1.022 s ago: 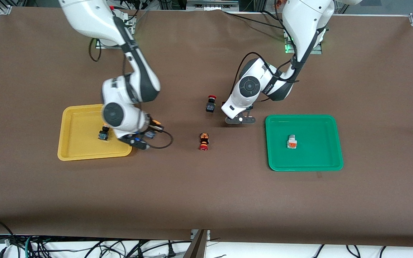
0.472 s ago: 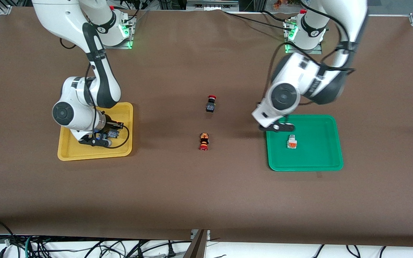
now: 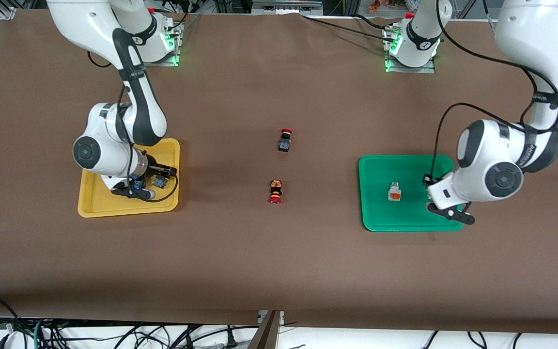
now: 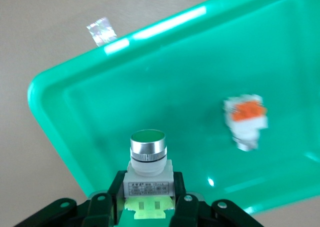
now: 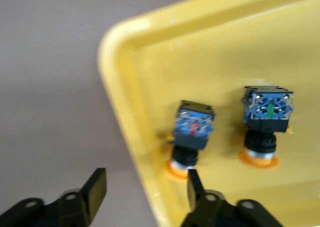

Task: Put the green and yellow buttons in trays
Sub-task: 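Release the green button into the green tray and withdraw both grippers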

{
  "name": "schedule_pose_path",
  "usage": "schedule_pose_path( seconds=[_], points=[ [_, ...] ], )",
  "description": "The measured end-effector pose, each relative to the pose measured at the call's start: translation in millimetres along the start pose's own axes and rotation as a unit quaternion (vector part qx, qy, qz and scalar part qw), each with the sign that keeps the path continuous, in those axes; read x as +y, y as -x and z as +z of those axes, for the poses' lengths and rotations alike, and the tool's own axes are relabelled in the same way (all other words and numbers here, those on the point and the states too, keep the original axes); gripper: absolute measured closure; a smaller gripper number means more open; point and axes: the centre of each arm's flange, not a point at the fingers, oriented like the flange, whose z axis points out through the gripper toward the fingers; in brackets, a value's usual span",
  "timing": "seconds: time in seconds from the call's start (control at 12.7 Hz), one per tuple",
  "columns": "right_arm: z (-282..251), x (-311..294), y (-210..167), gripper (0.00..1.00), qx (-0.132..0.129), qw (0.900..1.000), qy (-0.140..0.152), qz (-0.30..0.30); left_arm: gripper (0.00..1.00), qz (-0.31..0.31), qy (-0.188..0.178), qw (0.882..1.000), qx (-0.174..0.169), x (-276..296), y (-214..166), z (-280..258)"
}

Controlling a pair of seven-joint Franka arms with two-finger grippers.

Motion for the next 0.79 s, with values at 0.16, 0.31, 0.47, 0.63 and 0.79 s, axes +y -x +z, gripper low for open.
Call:
schedule_pose_path(
  seconds=[0.16,0.31,0.47,0.63,0.79],
  points=[
    [-56,-15,10,0.01,0.015,1.000,-0.014,-0.003,0.54,0.016,0.006,1.000,0.001,-1,-6,24],
    [-116,-18,28,0.00,0.044,0.999,-0.004,-0.022,0.34,0.025,0.004,1.000,0.008,10,-11,9],
    [-175,-13,52,0.00,0.067,0.997,0.006,-0.048,0.13,0.024,-0.006,1.000,0.020,13,-5,-47],
    [-220,-4,82,0.00,0.067,0.995,0.011,-0.067,0.00,0.016,-0.019,0.999,0.036,14,15,-127],
    [-260,3,103,0.00,0.056,0.996,0.017,-0.073,0.00,0.002,-0.009,0.999,0.037,18,42,-206]
  ],
)
